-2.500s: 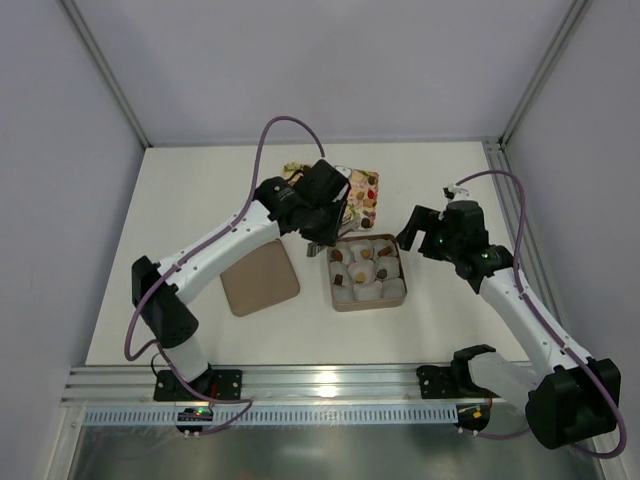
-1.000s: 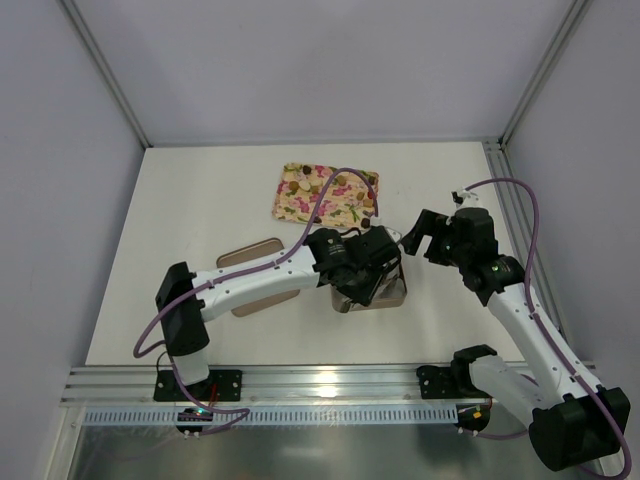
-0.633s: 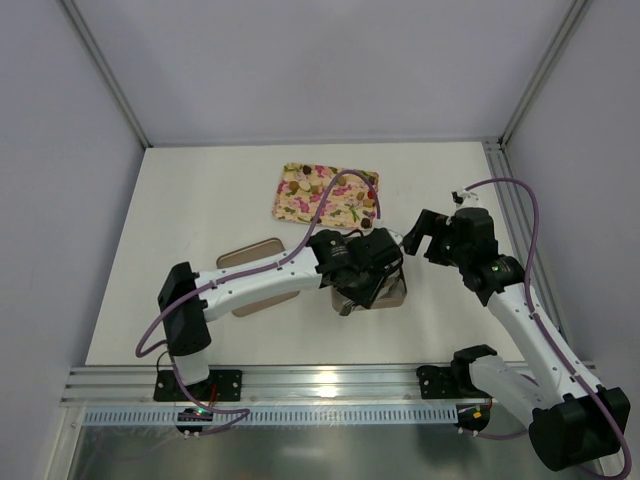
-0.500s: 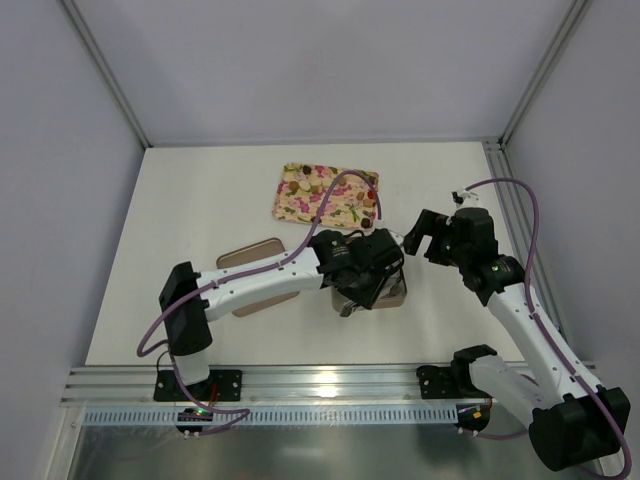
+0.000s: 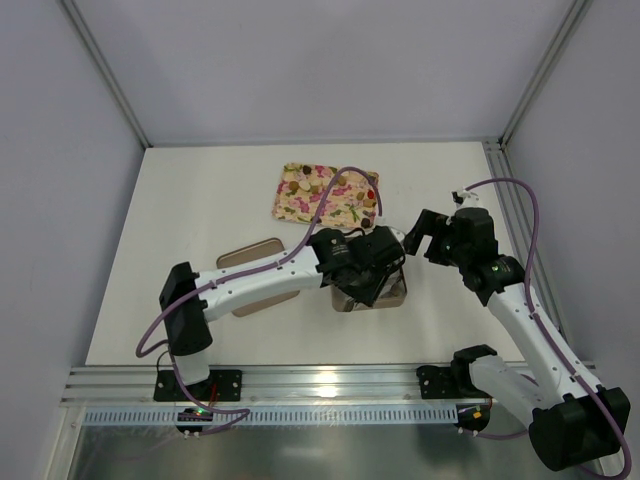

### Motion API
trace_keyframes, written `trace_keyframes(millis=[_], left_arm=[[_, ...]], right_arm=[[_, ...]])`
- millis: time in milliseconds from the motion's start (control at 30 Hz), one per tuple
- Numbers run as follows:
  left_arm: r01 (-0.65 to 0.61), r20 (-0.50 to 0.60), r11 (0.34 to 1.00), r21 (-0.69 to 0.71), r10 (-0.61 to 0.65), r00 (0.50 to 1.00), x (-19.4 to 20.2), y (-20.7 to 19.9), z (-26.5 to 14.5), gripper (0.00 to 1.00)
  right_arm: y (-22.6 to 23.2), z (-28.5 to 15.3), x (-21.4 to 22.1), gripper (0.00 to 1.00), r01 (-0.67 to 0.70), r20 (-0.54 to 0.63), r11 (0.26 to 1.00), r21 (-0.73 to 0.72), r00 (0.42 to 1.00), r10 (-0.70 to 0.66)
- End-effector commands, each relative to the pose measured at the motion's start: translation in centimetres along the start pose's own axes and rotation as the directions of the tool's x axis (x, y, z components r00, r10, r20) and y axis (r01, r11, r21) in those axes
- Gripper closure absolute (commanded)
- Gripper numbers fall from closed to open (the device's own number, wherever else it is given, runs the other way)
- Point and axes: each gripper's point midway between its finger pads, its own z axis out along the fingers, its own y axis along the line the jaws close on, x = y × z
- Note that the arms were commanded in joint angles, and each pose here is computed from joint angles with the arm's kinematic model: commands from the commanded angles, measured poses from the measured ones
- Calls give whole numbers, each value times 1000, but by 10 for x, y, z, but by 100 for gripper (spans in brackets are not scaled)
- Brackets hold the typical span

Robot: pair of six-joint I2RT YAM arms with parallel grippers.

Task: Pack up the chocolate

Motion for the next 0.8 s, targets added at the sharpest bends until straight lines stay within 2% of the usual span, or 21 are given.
trace_keyframes(millis=[0, 267, 467, 633, 767], left_arm=[[6, 114, 999, 32, -10, 993, -27, -8, -34, 61], [-4, 132, 999, 43, -1, 991, -30, -7, -46, 61], [32, 205, 999, 10, -34, 978, -49, 10, -69, 62], [106, 287, 992, -62, -84, 954, -85, 55, -88, 62], [121, 324, 981, -151, -67, 944, -118, 96, -85, 60]], right_arm=[[1, -3, -9, 2, -2, 37, 1000, 0, 999, 2], [1, -1, -9, 2, -2, 33, 1000, 0, 999, 2], [2, -1, -11, 2, 2, 37, 1000, -2, 999, -2], [3, -1, -15, 2, 12, 39, 1000, -5, 999, -11], [4, 2, -17, 2, 21, 34, 1000, -5, 999, -21]])
